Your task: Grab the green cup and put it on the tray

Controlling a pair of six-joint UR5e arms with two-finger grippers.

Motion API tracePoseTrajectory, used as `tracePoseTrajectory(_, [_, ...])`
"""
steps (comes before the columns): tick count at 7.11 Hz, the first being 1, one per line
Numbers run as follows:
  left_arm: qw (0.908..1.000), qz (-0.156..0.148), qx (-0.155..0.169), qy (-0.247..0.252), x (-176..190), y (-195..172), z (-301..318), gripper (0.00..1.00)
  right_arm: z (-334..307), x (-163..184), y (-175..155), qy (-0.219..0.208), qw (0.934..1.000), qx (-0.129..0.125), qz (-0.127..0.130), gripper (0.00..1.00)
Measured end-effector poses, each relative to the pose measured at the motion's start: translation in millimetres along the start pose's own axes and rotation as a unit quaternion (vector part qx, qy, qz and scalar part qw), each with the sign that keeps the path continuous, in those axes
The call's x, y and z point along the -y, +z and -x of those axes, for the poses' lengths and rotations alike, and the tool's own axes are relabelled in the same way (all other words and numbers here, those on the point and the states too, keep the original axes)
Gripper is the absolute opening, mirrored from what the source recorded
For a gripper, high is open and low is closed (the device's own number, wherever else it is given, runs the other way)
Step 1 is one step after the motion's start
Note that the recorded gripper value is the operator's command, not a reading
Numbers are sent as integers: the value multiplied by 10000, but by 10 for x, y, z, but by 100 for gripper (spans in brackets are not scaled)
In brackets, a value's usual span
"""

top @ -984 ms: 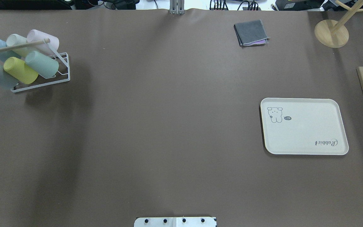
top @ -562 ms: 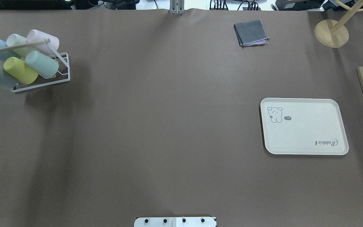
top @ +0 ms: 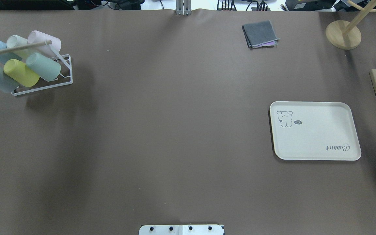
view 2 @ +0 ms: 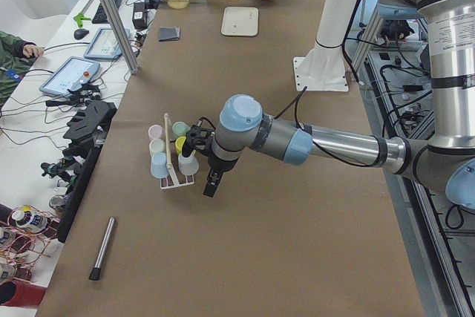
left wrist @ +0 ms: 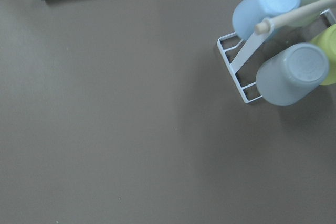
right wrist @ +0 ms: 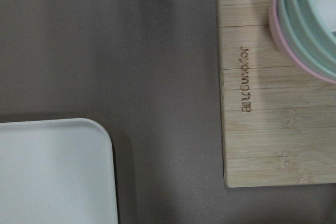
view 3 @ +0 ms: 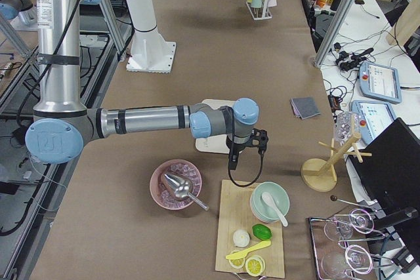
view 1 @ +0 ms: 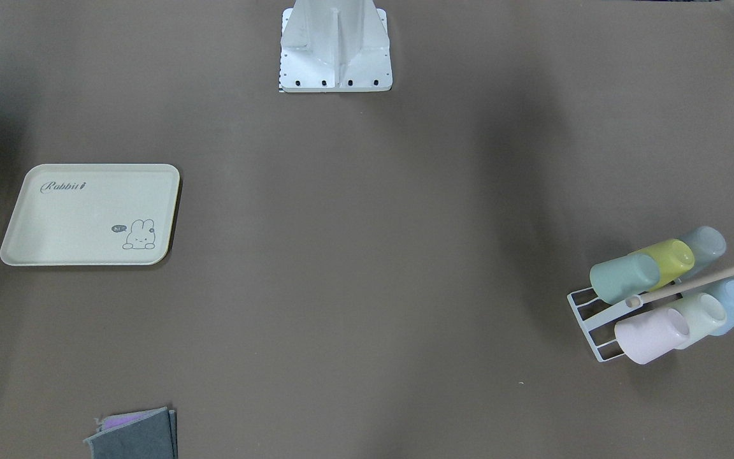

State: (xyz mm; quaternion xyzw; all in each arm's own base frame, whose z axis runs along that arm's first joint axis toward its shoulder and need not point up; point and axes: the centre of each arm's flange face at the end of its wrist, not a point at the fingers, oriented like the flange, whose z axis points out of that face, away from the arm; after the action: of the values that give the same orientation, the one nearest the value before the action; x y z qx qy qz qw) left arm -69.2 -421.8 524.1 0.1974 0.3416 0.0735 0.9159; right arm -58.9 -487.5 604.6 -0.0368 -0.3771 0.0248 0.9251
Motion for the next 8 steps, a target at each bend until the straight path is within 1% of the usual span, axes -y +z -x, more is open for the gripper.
tracePoseTrajectory(1, [9984,-16,203,518,127,3,-308,98,172,0,136,-102,9999,-57,102,100])
tracePoseTrajectory(2, [9941,-19,406,1002,234,39,-638,98,350,-27,315,-63,9997,-84,211,100])
tracePoseTrajectory(3, [9885,-62,617,1380,313,50,-919,99,515,-60,542,0,9996,-86,273,100])
tracePoseTrajectory(4, [9810,-129,863,1735,382,65,-1180,98,587,-78,767,-13,9995,-85,291,100])
tracePoseTrajectory(5, [9701,-174,1134,2138,440,109,-1452,98,626,-100,939,-77,9994,-100,323,100])
tracePoseTrajectory(6, [9577,-169,1355,2535,530,144,-1681,99,694,-125,1047,-145,9992,-121,364,97])
tracePoseTrajectory(7, [9422,-99,1529,2981,713,155,-1928,98,756,-137,1104,-177,9990,-138,386,85])
tracePoseTrajectory(8, [9222,80,1704,3471,936,164,-2215,99,794,-148,1132,-201,9989,-142,405,69])
